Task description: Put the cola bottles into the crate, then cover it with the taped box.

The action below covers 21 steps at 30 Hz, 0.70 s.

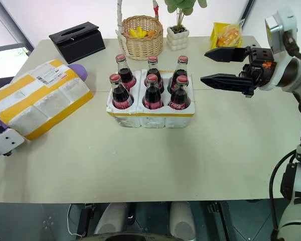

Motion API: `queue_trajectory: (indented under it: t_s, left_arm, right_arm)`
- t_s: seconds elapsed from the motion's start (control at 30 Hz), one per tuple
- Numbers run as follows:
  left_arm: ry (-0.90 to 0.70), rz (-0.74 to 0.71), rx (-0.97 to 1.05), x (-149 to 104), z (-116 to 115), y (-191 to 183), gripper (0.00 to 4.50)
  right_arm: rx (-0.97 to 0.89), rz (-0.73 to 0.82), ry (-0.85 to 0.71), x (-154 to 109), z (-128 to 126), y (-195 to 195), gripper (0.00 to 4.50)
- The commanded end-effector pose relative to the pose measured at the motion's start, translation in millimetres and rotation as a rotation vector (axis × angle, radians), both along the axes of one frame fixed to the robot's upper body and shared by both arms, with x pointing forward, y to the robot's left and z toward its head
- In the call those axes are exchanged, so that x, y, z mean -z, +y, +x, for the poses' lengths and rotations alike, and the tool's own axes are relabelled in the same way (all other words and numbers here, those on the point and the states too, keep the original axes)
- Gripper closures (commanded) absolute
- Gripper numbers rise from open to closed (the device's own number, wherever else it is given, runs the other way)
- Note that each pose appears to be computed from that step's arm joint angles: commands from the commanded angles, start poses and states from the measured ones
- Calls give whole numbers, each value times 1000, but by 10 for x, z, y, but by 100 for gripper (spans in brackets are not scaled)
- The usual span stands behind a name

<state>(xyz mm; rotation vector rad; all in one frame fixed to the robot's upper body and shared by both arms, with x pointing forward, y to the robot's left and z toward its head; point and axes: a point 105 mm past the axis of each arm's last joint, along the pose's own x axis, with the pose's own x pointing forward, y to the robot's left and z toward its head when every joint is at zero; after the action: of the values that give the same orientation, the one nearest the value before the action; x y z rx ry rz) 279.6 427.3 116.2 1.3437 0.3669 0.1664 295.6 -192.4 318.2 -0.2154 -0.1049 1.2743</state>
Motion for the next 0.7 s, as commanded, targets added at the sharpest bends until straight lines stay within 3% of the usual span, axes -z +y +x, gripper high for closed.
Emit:
queue_trajectory:
  t_s: [0.03,0.3,0.4,0.6,0.7]
  left_arm:
    - [-60,60,-3,-90,69,50,0]
    - [-71,118,31,-78,205,-18,0]
    - [-70,119,41,-78,246,-42,88]
    - [-85,111,30,-94,257,-19,376]
    - [-102,90,5,-118,239,25,392]
  right_arm:
    - [1,0,-70,-157,-89,-16,6]
    - [6,-5,-79,-165,-78,-20,6]
    - [3,-7,-73,-153,-96,-21,0]
    - [1,-17,-68,-143,-124,-32,0]
    - [2,-19,-69,-143,-128,-30,0]
